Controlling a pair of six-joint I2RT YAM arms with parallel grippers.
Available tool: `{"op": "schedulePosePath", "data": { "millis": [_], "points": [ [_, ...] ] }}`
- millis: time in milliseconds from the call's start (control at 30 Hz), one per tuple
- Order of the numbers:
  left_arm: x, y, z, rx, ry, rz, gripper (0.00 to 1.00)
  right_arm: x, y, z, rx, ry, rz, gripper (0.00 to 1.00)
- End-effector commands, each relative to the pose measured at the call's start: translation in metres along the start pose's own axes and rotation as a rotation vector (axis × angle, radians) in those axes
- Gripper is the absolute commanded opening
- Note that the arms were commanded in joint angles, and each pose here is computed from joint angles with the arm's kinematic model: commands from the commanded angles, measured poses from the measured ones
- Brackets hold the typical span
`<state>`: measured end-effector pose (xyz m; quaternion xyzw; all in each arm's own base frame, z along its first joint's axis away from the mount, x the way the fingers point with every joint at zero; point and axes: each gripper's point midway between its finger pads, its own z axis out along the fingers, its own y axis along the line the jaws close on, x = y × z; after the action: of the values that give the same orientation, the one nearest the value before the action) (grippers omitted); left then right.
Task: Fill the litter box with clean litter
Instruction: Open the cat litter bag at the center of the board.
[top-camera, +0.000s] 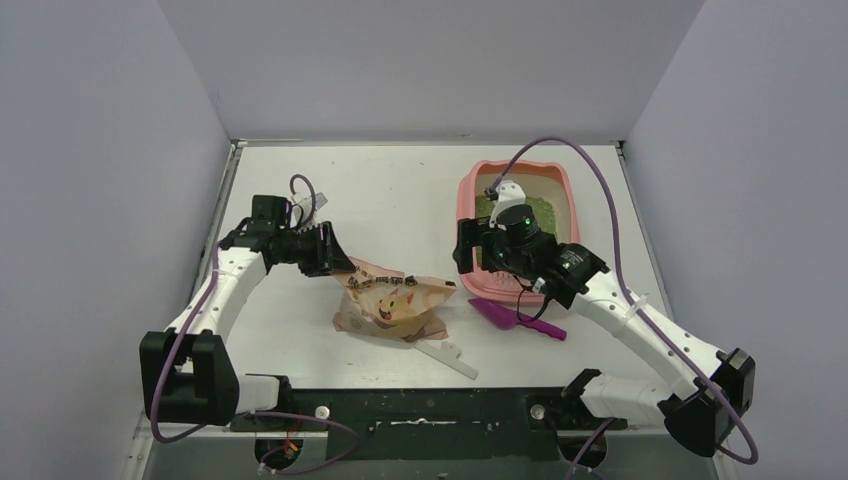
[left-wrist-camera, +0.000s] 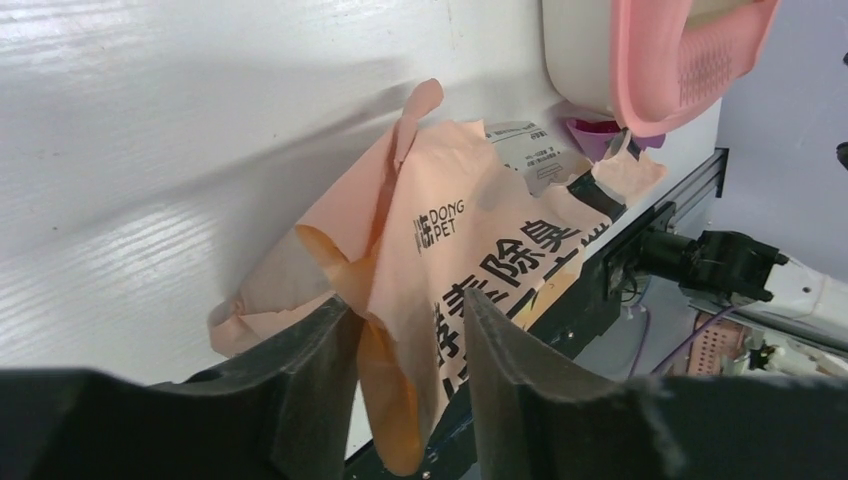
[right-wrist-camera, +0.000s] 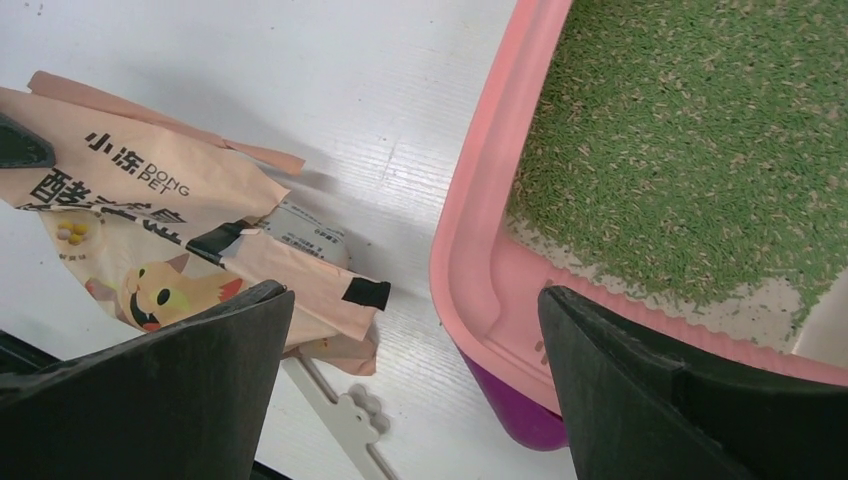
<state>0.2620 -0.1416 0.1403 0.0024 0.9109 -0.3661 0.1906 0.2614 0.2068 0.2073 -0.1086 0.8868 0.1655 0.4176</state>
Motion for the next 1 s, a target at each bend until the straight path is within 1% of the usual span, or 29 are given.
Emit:
{"op": "schedulePosePath", "data": {
  "millis": [0,67,133,200,267,467,567,700,833,900,967],
  "points": [
    [-0.014,-0.035,-0.011,0.123,-0.051,0.105,0.32,-0.028,0.027,0.005,-0.116,-0.037,0.016,1.00],
    [-0.015,-0.042,-0.014,0.150,-0.070,0.134,0.21,-0.024,0.047,0.011,-0.225,0.006,0.006,1.00],
    [-0.015,-0.048,-0.017,0.173,-0.085,0.164,0.11,-0.017,0.064,0.022,-0.315,0.057,0.005,1.00],
    [-0.014,-0.054,-0.021,0.191,-0.096,0.202,0.04,-0.009,0.080,0.032,-0.391,0.110,0.012,1.00],
    [-0.011,-0.060,-0.025,0.220,-0.101,0.245,0.00,-0.005,0.089,0.041,-0.434,0.149,0.038,1.00],
    [-0.003,-0.074,-0.037,0.277,-0.140,0.360,0.00,0.006,0.120,0.057,-0.603,0.247,0.069,1.00],
    [-0.009,-0.074,-0.042,0.254,-0.207,0.400,0.00,0.014,0.138,0.055,-0.732,0.312,0.058,1.00],
    [-0.024,-0.071,-0.052,0.190,-0.304,0.425,0.00,0.029,0.149,0.060,-0.795,0.416,0.069,1.00],
    [-0.038,-0.074,-0.062,0.191,-0.402,0.470,0.00,0.035,0.165,0.060,-0.849,0.442,0.035,0.95],
    [-0.039,-0.080,-0.065,0.223,-0.419,0.505,0.00,0.034,0.174,0.060,-0.887,0.443,0.038,0.90],
    [-0.037,-0.083,-0.065,0.254,-0.419,0.531,0.00,0.029,0.179,0.060,-0.909,0.436,0.052,0.88]
  ]
}}
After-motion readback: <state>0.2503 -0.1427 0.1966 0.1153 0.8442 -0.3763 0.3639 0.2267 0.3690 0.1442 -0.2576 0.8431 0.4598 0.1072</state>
